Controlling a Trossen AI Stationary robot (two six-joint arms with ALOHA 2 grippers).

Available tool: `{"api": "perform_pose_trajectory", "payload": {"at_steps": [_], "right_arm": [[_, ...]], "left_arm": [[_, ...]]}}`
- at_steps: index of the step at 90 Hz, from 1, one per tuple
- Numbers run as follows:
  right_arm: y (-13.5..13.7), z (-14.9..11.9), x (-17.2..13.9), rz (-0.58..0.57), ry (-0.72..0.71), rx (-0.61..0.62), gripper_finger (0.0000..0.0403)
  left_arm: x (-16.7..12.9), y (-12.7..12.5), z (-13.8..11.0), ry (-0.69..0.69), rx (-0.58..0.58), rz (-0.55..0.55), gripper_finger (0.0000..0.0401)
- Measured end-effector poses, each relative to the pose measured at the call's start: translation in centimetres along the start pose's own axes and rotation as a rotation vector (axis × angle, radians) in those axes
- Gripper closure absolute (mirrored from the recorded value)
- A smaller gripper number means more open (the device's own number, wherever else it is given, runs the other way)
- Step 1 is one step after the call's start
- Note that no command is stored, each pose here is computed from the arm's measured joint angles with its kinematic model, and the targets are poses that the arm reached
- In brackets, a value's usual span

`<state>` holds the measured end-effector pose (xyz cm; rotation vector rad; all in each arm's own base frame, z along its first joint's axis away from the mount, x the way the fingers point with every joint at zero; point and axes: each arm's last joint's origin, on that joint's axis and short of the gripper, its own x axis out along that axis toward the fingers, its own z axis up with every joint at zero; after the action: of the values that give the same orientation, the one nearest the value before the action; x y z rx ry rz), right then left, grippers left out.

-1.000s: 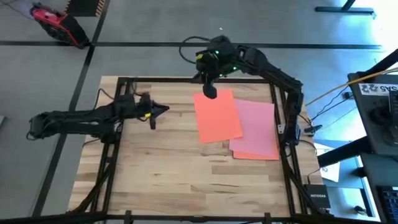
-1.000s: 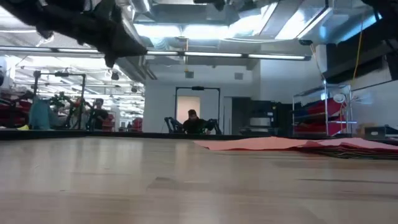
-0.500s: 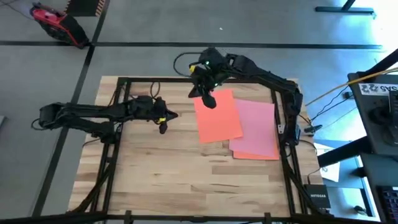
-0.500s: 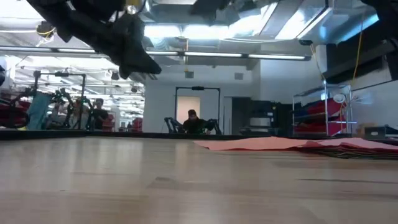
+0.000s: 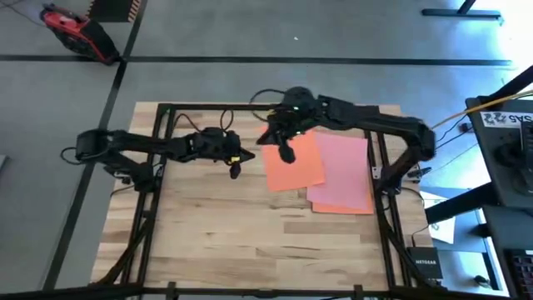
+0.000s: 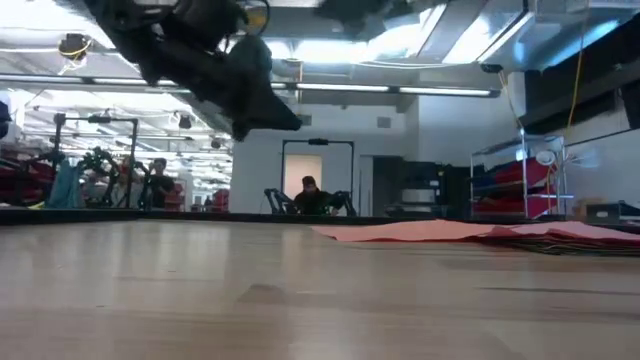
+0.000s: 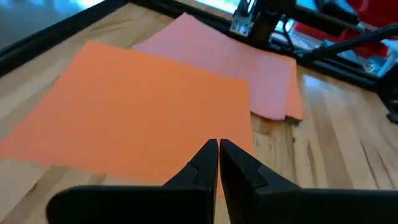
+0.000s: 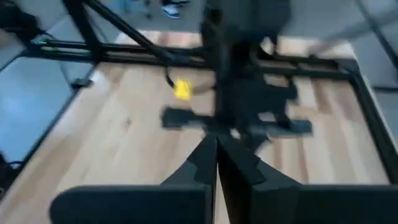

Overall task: Organize paper
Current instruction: Move the orange color paper to the top left of the table

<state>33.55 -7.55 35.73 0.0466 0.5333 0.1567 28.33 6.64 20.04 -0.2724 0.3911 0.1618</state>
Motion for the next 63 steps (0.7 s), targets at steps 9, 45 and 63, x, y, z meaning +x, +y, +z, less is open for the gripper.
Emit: {"api": "perform_pose_trajectory", "payload": {"at_steps": [9, 45, 63], "right_arm": [[0.3, -2.0, -2.1, -0.078, 0.007, 0.075, 0.0403], [2.2, -5.9, -7.5, -0.375, 0.068, 0.259, 0.0403], [2.5, -6.4, -8.5, -0.433, 0.109, 0.27, 0.0403]], "left_arm": [[1.8, 0.1, 0.2, 0.031, -0.003, -0.019, 0.0401], [8.9, -0.4, -0.7, 0.213, 0.059, -0.034, 0.0401], [10.7, -0.2, -1.7, 0.31, 0.11, -0.023, 0.0401]]}}
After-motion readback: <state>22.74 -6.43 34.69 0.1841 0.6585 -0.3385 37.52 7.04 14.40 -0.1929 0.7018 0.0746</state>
